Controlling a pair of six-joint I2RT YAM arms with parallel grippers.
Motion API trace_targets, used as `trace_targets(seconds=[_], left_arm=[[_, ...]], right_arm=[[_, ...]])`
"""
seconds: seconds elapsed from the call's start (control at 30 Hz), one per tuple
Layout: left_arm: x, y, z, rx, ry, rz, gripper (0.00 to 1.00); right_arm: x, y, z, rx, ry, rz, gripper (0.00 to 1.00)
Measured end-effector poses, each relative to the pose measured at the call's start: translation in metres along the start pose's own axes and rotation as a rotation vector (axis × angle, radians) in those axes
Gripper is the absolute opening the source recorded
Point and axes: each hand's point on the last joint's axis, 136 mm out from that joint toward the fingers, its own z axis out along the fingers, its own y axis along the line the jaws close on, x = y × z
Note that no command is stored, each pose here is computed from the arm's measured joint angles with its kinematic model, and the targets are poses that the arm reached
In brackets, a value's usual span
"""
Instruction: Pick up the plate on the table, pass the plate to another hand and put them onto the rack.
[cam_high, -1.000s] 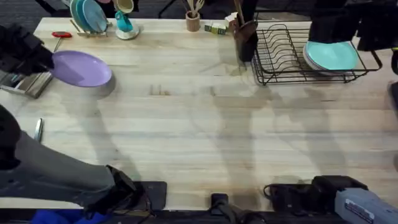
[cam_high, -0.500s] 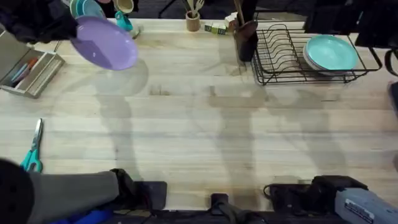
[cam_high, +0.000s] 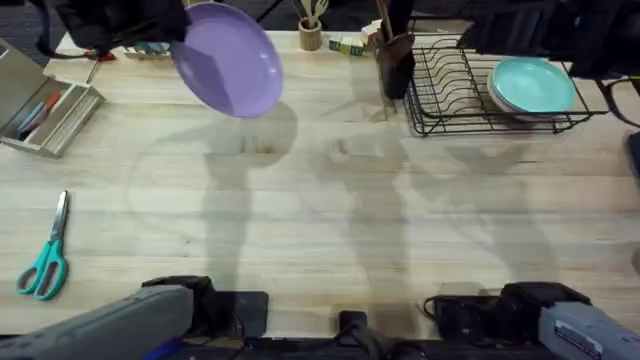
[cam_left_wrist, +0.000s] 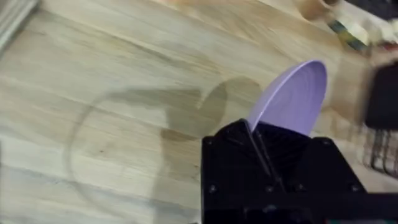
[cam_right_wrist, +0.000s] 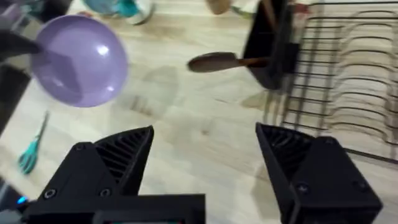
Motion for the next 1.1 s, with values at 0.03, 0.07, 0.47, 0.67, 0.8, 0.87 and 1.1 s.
trace_targets(seconds=[0.03, 0.07, 0.47, 0.67, 0.8, 0.87, 1.1], left_arm=[[0.003, -0.006, -0.003, 0.014, -0.001, 0.015, 0.043], [0.005, -0.012, -0.006, 0.027, -0.001, 0.028, 0.043], [0.040, -0.067, -0.033, 0.167, 0.034, 0.179, 0.042], [0.053, -0.087, -0.040, 0.237, 0.060, 0.223, 0.042], [0.059, -0.095, -0.042, 0.265, 0.072, 0.240, 0.042], [0.060, -0.097, -0.043, 0.270, 0.074, 0.244, 0.042], [0.060, -0.097, -0.043, 0.273, 0.076, 0.245, 0.041]], right_arm=[[0.001, 0.005, 0.001, -0.018, 0.005, -0.003, 0.994], [0.002, 0.010, 0.002, -0.037, 0.011, -0.010, 0.994], [0.022, 0.067, 0.011, -0.211, 0.088, -0.100, 0.993], [0.032, 0.082, 0.019, -0.258, 0.131, -0.121, 0.995], [0.036, 0.083, 0.026, -0.264, 0.162, -0.089, 0.995], [0.037, 0.082, 0.027, -0.262, 0.170, -0.072, 0.995], [0.037, 0.082, 0.027, -0.260, 0.174, -0.047, 0.995]])
